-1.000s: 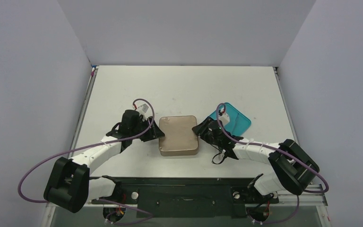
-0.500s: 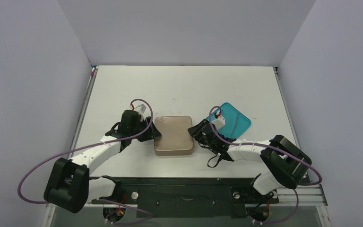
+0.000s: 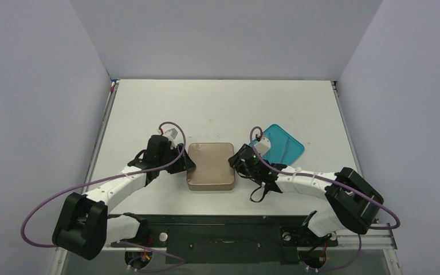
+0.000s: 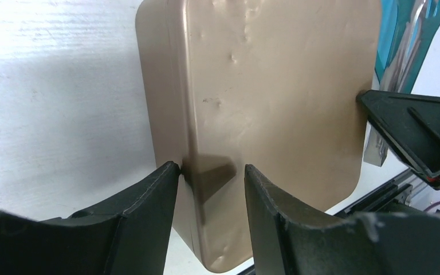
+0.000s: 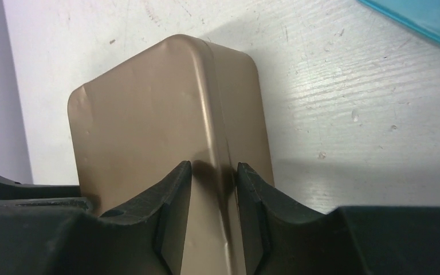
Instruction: Pack the cookies
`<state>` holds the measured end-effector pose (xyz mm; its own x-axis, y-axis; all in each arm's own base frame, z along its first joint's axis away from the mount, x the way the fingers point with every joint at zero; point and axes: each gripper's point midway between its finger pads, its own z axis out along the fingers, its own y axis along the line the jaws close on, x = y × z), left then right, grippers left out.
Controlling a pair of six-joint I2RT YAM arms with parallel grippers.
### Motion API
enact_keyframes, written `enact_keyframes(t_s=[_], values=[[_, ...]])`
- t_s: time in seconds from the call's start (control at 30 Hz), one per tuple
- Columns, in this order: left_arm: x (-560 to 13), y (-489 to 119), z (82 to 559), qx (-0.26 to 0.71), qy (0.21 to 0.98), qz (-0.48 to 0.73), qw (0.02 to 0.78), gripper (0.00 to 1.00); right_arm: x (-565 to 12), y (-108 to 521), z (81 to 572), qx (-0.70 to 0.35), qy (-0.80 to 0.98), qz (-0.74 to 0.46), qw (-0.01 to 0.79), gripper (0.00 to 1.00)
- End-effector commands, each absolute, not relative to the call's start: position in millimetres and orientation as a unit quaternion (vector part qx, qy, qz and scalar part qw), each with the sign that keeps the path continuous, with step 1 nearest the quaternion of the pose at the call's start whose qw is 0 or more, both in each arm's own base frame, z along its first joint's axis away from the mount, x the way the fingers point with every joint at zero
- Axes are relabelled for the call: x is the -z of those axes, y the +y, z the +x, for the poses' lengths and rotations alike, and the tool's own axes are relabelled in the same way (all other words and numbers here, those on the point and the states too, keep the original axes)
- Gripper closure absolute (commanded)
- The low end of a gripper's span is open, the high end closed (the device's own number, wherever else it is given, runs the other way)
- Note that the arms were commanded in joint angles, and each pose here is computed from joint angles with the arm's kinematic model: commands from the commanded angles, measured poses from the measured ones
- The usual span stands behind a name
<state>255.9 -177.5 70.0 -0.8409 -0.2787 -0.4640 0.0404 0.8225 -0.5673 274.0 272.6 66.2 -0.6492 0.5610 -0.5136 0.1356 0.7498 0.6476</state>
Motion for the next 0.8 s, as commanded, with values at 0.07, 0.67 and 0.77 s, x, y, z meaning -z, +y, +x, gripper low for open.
enact_keyframes(t_s=[0.07, 0.67, 0.77], values=[[-78, -184, 249, 0.309, 0.908, -0.052, 0.279, 0.56, -103, 246, 275, -0.183, 0.883, 0.131, 0.411, 0.68], [-107, -155, 263, 0.241, 0.905, -0.079, 0.341, 0.31, -162, 266, 323, -0.106, 0.892, 0.026, 0.439, 1.00], [-123, -152, 268, 0.239, 0.897, -0.080, 0.363, 0.23, -158, 272, 325, -0.108, 0.896, 0.017, 0.430, 1.00]])
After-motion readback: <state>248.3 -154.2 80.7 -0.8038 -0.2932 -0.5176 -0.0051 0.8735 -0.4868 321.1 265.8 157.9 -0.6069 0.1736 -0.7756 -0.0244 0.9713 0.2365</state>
